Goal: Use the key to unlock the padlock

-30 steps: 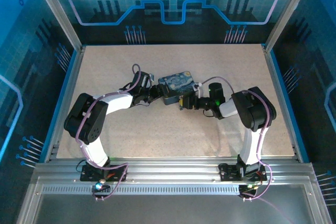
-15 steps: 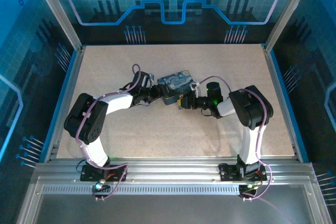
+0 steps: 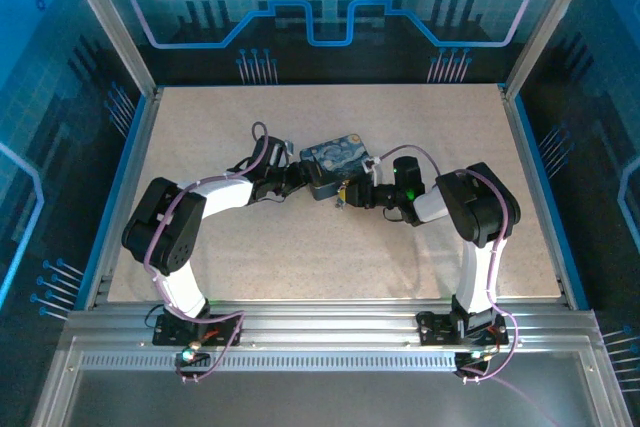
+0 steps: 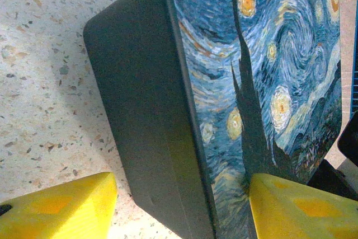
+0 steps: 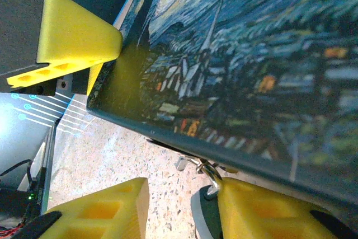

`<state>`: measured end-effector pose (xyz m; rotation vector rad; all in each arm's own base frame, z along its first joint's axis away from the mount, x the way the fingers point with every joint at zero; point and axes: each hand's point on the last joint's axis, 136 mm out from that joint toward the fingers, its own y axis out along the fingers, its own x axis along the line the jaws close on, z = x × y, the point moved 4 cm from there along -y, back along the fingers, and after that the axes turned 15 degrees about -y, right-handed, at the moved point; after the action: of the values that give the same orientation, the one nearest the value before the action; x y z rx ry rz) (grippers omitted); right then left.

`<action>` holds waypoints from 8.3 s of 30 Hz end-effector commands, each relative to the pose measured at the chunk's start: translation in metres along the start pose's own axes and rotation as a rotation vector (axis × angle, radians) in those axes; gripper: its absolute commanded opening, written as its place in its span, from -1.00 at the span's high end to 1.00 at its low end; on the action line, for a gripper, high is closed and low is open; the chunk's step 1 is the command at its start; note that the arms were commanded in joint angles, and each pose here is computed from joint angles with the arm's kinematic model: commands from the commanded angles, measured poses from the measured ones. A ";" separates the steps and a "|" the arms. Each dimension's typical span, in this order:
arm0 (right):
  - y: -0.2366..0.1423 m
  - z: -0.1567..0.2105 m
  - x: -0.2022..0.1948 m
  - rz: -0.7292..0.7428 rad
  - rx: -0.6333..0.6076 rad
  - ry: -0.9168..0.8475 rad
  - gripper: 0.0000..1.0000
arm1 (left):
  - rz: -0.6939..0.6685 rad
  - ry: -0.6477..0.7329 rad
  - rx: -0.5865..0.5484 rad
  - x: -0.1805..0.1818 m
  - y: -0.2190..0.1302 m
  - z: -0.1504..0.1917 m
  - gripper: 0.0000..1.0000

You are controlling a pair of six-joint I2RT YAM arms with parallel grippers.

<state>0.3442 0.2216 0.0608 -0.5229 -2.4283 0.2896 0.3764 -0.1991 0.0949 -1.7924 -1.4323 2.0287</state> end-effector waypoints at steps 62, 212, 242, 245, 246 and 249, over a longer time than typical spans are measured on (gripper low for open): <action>-0.042 -0.021 -0.006 0.191 -0.160 0.181 1.00 | -0.034 0.017 0.008 0.003 -0.024 0.021 -0.44; -0.237 -0.037 -0.055 1.109 -0.229 -0.298 -0.99 | -0.331 0.386 -0.893 0.066 -0.203 -0.071 -0.98; -0.183 -0.033 -0.069 1.040 -0.089 -0.435 -0.99 | -0.364 0.441 -0.849 0.089 -0.170 -0.077 -0.98; -0.183 -0.033 -0.069 1.042 -0.088 -0.435 -0.99 | -0.344 0.467 -0.854 0.092 -0.163 -0.077 -0.98; -0.183 -0.033 -0.069 1.042 -0.088 -0.434 -0.99 | -0.331 0.476 -0.857 0.092 -0.161 -0.077 -0.98; -0.184 -0.033 -0.069 1.044 -0.089 -0.433 -0.99 | -0.288 0.503 -0.877 0.092 -0.155 -0.078 -0.98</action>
<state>0.3567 0.0270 0.1057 -1.8995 -2.3166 0.7714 0.3256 -0.0096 0.1294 -1.8179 -2.3617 0.8187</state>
